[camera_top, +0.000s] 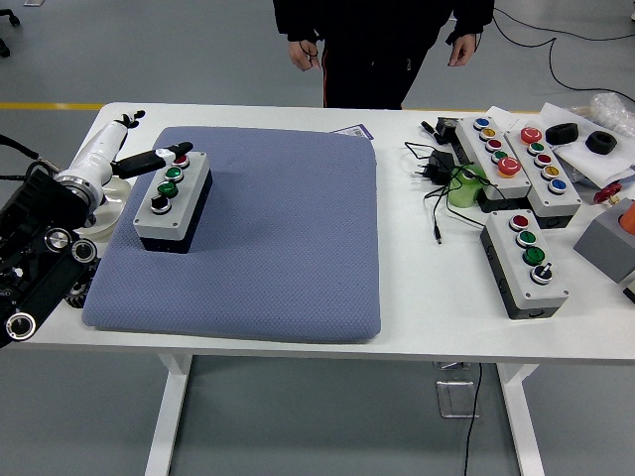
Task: Pick up the button,place it on the desk,press the button,press the button
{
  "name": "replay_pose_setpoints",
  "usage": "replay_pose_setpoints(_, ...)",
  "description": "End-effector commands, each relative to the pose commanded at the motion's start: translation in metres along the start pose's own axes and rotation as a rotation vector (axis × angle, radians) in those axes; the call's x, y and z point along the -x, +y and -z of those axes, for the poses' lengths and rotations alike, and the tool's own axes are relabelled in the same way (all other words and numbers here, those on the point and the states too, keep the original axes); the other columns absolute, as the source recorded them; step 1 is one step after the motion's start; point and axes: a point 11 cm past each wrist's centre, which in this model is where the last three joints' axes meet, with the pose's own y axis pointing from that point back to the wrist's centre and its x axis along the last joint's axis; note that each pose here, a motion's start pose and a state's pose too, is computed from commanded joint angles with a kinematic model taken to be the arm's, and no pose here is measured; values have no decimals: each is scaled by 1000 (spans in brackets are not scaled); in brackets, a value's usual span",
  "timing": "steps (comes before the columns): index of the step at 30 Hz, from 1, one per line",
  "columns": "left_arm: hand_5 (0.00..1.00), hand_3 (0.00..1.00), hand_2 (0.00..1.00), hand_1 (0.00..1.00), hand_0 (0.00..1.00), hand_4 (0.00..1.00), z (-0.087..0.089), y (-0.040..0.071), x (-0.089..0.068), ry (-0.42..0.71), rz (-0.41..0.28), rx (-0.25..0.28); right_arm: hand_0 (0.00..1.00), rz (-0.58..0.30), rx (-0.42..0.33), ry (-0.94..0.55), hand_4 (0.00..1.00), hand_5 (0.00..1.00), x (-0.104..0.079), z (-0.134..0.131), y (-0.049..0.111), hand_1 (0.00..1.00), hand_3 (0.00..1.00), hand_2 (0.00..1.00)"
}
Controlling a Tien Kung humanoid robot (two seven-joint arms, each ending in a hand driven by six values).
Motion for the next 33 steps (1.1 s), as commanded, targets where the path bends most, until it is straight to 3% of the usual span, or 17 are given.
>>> replay_pose_setpoints(8,745,998,998,998,998,998,1,-2,16,-273,-52,-77,748,-1,-1,2,181,134,-1,1,0,702,582,714)
replay_pose_setpoints(16,746,998,998,998,998,998,6,-8,42,-245,26,-144,749,-3,-2,2,181,134,-1,1,0,702,582,714)
replay_pose_setpoints(24,758,998,998,998,998,998,7,-13,56,-243,60,-197,749,-2,-3,3,181,134,-1,1,0,702,582,713)
replay_pose_setpoints(33,743,998,998,998,952,998,-4,-17,62,-308,68,-192,749,-4,-4,5,181,134,-2,1,0,702,582,713)
